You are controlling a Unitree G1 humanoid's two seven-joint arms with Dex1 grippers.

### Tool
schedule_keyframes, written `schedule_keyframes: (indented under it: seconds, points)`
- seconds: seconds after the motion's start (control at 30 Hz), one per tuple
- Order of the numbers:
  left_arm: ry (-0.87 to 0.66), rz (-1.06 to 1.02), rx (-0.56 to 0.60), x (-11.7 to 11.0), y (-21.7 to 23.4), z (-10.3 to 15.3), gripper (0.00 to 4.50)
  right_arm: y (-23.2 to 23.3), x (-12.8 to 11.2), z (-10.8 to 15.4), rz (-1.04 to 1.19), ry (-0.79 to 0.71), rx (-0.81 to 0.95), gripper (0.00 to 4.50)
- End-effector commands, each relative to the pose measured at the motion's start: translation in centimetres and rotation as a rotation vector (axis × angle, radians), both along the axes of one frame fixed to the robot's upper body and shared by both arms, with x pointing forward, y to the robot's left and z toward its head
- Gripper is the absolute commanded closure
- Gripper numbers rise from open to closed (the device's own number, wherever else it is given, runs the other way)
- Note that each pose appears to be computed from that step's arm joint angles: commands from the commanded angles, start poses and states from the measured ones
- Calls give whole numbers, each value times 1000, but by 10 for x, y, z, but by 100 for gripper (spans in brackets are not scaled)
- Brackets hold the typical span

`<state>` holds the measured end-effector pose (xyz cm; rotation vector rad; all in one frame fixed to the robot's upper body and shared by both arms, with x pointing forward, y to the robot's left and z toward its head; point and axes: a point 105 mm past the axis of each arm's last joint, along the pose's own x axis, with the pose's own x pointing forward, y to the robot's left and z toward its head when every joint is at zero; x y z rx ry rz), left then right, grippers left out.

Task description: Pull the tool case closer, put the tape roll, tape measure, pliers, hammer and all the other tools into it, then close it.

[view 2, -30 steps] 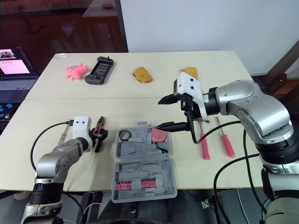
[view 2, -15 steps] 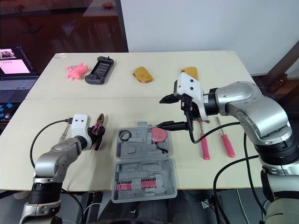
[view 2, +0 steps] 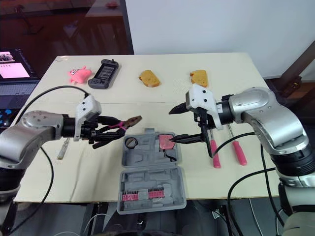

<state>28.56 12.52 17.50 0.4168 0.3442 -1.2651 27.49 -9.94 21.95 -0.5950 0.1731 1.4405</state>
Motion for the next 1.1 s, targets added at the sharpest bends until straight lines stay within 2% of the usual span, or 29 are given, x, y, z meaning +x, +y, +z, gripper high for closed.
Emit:
schedule_keyframes:
  seconds: [0.03, 0.27, 0.47, 0.83, 0.87, 0.9, 1.1]
  points:
    - [-15, -118, 7, -7, -18, 11, 208, 13, 1, 8, 20, -55, 12, 0]
    - [-45, -181, 1, -5, -37, 12, 208, 22, 6, -2, 13, -69, 11, 0]
    - [-82, -209, -12, -5, -44, 17, 208, 29, 1, -14, 16, 27, 45, 0]
    - [-90, -224, -35, -5, -50, 17, 208, 33, 4, -23, 1, 60, 66, 0]
    - [-90, -224, -37, -5, -50, 18, 208, 32, 5, -24, -4, 58, 67, 53]
    - [-93, -224, -37, -4, -50, 17, 208, 32, 6, -25, -6, 58, 67, 80]
    - [-100, -226, -42, -4, -52, 17, 208, 31, 7, -30, -13, 58, 68, 84]
